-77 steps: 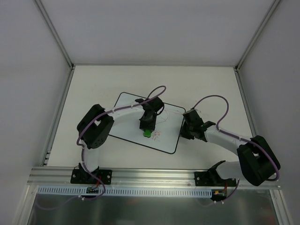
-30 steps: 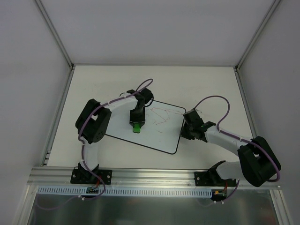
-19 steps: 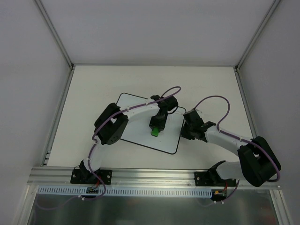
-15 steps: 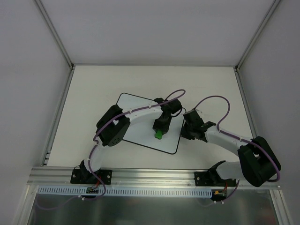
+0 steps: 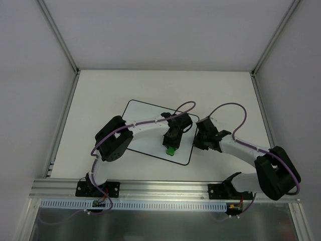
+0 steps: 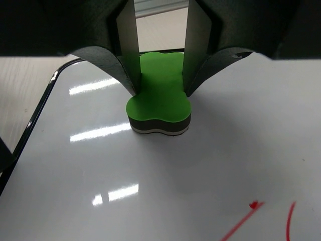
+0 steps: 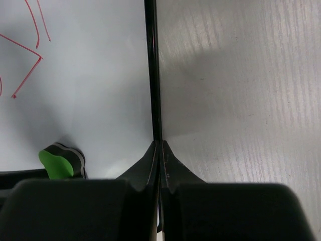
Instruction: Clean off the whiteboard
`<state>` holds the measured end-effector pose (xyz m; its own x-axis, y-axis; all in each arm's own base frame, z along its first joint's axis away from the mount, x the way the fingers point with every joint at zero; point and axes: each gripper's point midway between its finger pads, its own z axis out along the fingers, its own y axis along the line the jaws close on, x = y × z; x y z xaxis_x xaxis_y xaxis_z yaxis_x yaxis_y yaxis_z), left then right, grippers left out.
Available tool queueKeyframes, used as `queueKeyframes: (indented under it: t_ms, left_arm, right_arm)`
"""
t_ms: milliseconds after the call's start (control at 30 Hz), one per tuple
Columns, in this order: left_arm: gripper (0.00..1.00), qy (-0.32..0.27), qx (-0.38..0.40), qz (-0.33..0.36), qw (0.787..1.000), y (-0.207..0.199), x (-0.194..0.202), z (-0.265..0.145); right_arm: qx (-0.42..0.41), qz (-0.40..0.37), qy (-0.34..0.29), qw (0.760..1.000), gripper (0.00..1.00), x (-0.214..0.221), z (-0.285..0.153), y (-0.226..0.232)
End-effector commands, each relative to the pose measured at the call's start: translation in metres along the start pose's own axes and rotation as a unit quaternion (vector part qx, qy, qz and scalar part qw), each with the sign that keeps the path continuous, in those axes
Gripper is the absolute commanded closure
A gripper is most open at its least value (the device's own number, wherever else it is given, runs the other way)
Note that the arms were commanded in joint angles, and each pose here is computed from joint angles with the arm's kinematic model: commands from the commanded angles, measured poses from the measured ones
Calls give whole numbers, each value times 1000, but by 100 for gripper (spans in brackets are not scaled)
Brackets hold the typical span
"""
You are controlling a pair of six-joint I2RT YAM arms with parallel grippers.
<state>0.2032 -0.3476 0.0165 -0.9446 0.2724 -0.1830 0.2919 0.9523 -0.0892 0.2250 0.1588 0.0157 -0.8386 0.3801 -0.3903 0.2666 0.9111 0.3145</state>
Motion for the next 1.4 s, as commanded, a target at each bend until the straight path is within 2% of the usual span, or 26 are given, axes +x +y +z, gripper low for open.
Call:
queueKeyframes:
  t_ms: [0, 100, 267, 567, 800, 933, 1133, 1233, 1367]
  left_arm:
    - [100, 127, -57, -6, 990, 28, 78, 30]
    - [100, 125, -57, -4, 990, 31, 82, 26]
    - [100, 93, -69, -13, 993, 52, 56, 19]
    - [100, 36, -92, -98, 990, 141, -23, 1]
    - [100, 23, -134, -126, 983, 210, -67, 6]
    - [100, 17, -161, -129, 978, 237, -92, 6]
    - [100, 28, -143, -118, 982, 226, -114, 16]
    - [100, 35, -119, -87, 988, 197, -120, 28]
    - [100, 43, -75, -28, 996, 133, -113, 38]
  right_arm:
    - [94, -14, 33, 995, 100, 27, 3, -50]
    - [94, -14, 35, 995, 99, 27, 3, -50]
    - [96, -18, 38, 995, 100, 29, 4, -52]
    - [95, -22, 40, 994, 100, 29, 4, -51]
    - [91, -29, 43, 995, 100, 30, 4, -50]
    - [88, -32, 45, 995, 100, 30, 5, -49]
    - [89, -33, 48, 994, 100, 30, 7, -48]
    - [88, -33, 50, 994, 100, 31, 8, -48]
    - [88, -33, 49, 994, 100, 30, 8, -47]
